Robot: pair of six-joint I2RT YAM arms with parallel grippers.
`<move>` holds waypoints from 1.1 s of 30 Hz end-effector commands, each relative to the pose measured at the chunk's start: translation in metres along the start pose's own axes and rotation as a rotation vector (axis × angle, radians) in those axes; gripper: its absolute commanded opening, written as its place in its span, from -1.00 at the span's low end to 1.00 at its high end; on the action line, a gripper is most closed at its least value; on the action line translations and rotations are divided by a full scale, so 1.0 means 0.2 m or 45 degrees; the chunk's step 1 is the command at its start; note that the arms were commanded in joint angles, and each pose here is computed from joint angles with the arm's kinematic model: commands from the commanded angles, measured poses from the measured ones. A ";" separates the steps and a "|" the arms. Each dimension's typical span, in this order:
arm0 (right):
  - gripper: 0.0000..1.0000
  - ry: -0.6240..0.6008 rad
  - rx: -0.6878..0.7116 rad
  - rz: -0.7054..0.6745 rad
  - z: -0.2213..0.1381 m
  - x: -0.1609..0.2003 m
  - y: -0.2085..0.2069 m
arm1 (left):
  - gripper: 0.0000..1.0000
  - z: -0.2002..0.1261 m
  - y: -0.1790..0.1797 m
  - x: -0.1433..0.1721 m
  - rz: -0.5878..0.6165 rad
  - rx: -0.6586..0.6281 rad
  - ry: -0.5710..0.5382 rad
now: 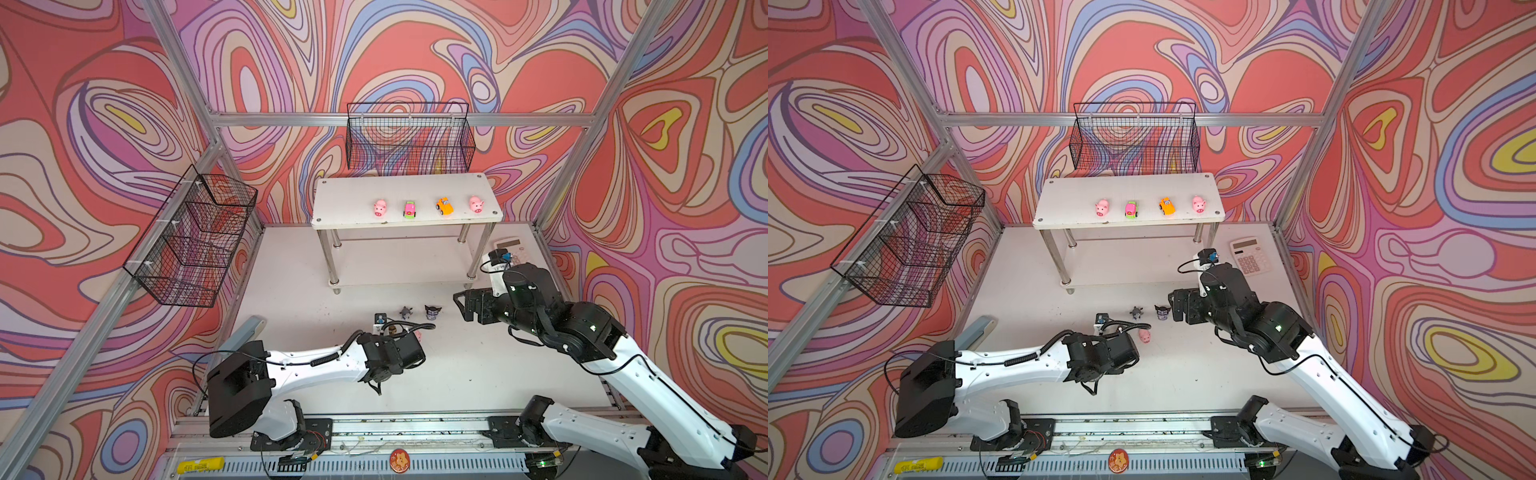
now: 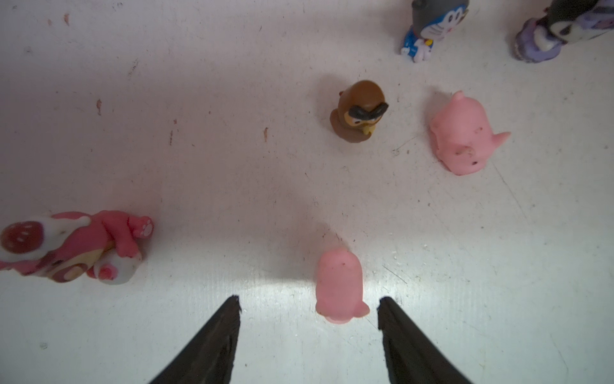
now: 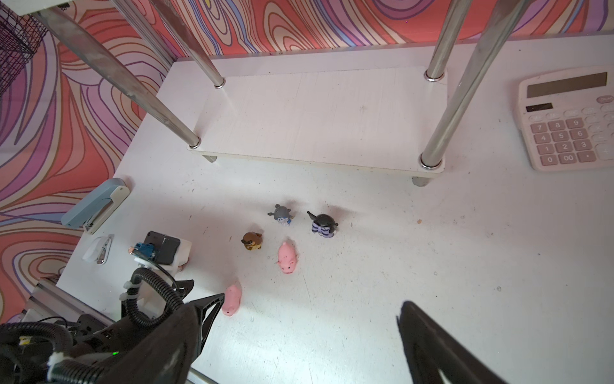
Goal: Organize plastic toys on shelves
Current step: Pick up the plastic toy from the bottom-center of the table.
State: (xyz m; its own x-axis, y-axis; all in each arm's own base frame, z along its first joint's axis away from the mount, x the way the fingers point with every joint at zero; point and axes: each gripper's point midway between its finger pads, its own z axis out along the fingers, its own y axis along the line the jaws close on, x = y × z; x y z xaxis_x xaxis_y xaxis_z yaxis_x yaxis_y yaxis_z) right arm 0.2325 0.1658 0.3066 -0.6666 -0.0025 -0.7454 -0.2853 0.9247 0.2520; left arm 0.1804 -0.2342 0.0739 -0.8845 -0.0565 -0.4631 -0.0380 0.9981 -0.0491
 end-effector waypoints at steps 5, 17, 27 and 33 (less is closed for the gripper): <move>0.97 -0.005 0.025 -0.015 0.01 0.02 -0.02 | 0.39 0.10 -0.02 0.09 -0.034 -0.027 0.083; 0.97 -0.017 0.033 -0.022 -0.01 0.01 -0.03 | 0.36 0.20 -0.07 0.15 -0.012 -0.037 0.137; 0.97 -0.028 0.042 -0.021 -0.02 0.00 -0.04 | 0.07 0.20 -0.07 0.14 0.013 -0.066 0.146; 0.97 -0.026 0.041 -0.021 -0.02 0.00 -0.04 | -0.21 0.18 -0.04 0.12 0.012 -0.087 0.129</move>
State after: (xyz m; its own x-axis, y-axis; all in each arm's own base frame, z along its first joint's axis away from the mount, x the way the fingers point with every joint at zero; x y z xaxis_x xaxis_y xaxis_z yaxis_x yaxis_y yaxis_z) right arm 0.2324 0.1601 0.3039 -0.6593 -0.0068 -0.7519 -0.2734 0.9337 0.2313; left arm 0.1711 -0.2508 0.0216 -0.9350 -0.0381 -0.3526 -0.0393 0.9992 -0.0038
